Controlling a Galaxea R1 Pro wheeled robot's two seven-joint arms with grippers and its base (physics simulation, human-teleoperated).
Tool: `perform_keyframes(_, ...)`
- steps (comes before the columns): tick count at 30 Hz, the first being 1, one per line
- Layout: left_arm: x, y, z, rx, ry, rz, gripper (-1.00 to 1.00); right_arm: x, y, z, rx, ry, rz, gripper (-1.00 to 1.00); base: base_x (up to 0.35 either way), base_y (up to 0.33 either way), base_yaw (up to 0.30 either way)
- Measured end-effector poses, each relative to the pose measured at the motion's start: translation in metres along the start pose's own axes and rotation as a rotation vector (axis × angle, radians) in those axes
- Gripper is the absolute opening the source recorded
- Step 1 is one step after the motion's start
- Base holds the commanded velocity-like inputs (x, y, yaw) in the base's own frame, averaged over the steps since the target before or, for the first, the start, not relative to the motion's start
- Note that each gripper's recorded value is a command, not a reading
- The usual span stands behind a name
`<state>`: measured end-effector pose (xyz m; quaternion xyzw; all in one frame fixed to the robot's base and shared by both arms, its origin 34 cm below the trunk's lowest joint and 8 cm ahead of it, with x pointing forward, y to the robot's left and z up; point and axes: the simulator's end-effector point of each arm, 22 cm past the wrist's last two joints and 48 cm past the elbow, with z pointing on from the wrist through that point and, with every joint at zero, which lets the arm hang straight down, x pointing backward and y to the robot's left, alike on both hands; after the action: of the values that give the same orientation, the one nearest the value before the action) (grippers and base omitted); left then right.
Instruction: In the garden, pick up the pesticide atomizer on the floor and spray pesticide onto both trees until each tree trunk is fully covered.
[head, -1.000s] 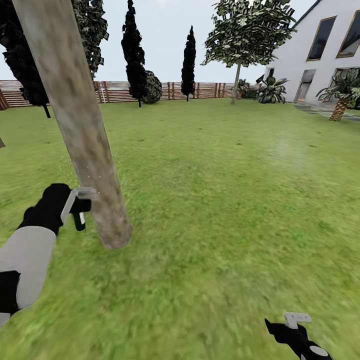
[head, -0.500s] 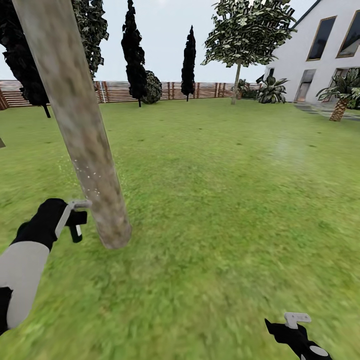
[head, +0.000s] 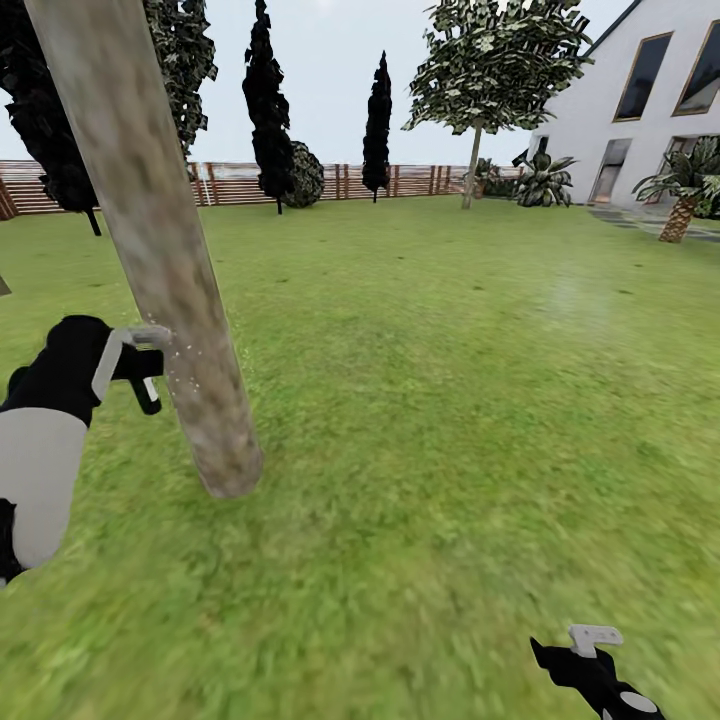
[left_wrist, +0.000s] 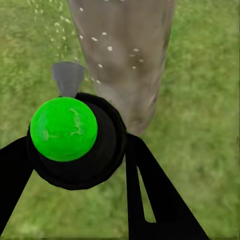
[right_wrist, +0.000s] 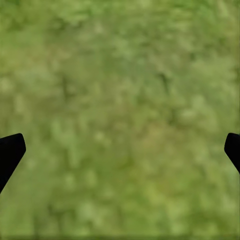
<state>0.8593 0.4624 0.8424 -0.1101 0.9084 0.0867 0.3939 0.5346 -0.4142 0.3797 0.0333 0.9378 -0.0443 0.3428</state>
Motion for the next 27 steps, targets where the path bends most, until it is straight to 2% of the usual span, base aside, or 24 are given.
perform_keyframes(1,0.016,0.0,0.008,-0.003,0.025,0.006,-1.0,0.0,0.0,0.0,0.0,0.0,0.0,1.0,0.0,0.0,0.0)
perform_keyframes(4,0.107,-0.001,0.042,-0.006,0.149,0.032,-1.0,0.0,0.0,0.0,0.0,0.0,0.0,1.0,0.0,0.0,0.0)
perform_keyframes(6,0.136,-0.004,0.054,-0.003,0.158,0.045,-1.0,0.0,0.0,0.0,0.0,0.0,-0.001,1.0,0.0,0.0,0.0)
perform_keyframes(8,0.163,-0.011,0.068,0.004,0.132,0.064,-1.0,0.0,0.0,0.0,0.0,0.0,0.0,1.0,0.0,0.0,0.0)
perform_keyframes(12,0.185,-0.019,0.084,0.017,0.072,0.079,-1.0,0.0,0.0,0.0,0.0,0.0,0.0,1.0,0.0,0.0,0.0)
perform_keyframes(14,0.199,-0.017,0.092,0.012,0.074,0.084,-1.0,0.0,-0.001,0.0,0.001,-0.001,-0.001,1.0,0.0,0.0,0.0)
perform_keyframes(18,0.204,-0.01,0.095,-0.001,0.08,0.086,-1.0,-0.001,-0.001,0.0,0.001,-0.002,-0.001,1.0,0.046,-0.016,0.0)
perform_keyframes(27,0.228,-0.008,0.097,-0.007,0.12,0.091,-1.0,-0.001,-0.001,0.0,0.001,-0.003,0.0,1.0,0.185,-0.198,0.125)
